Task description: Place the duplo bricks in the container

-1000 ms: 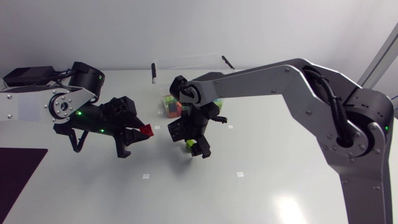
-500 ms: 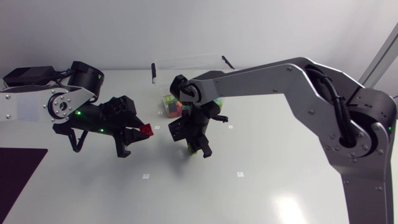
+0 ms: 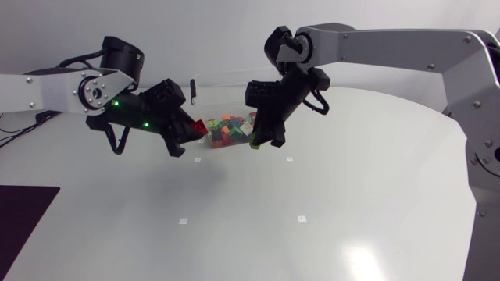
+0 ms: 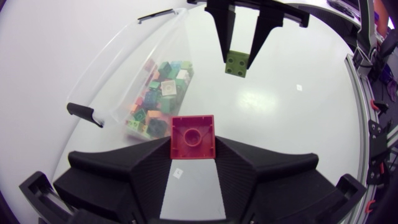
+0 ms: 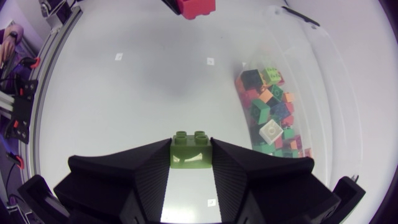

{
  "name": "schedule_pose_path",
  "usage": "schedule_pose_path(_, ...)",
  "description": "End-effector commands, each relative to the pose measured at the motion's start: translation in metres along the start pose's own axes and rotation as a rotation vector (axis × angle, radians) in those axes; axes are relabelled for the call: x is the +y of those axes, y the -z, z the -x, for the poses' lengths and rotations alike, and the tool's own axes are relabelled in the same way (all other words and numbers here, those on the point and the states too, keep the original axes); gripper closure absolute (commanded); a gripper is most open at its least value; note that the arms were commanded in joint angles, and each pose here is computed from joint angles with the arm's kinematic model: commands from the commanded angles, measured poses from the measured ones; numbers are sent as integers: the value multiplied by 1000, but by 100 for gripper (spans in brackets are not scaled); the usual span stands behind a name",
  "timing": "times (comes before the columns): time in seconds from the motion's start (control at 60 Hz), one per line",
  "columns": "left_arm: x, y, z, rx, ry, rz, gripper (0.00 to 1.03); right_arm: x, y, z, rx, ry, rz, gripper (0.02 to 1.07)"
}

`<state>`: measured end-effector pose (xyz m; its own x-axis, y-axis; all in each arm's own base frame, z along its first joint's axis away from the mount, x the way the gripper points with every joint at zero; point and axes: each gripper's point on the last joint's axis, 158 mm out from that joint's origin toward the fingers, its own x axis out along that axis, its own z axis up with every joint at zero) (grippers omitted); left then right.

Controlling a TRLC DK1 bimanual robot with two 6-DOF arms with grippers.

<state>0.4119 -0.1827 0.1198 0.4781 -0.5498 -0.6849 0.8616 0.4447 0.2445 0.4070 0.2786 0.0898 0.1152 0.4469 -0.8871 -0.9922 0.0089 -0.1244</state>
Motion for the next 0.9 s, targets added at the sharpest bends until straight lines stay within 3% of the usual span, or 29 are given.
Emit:
schedule_pose_path(0.0,20,-19,-8,-29,-22,46,62,-13,-11,20,-59,41,-72,82)
schedule_pose_path(0.267,75,-57,-19,-119,-102,162,62,-53,-31,52,-219,145,-223,82)
schedule_pose_path(0.617,120,-82,-32,-264,-190,320,62,-107,-52,89,-409,307,-375,82)
schedule_pose_path(0.883,142,-93,-40,-334,-294,389,62,-150,-55,92,-537,398,-503,82)
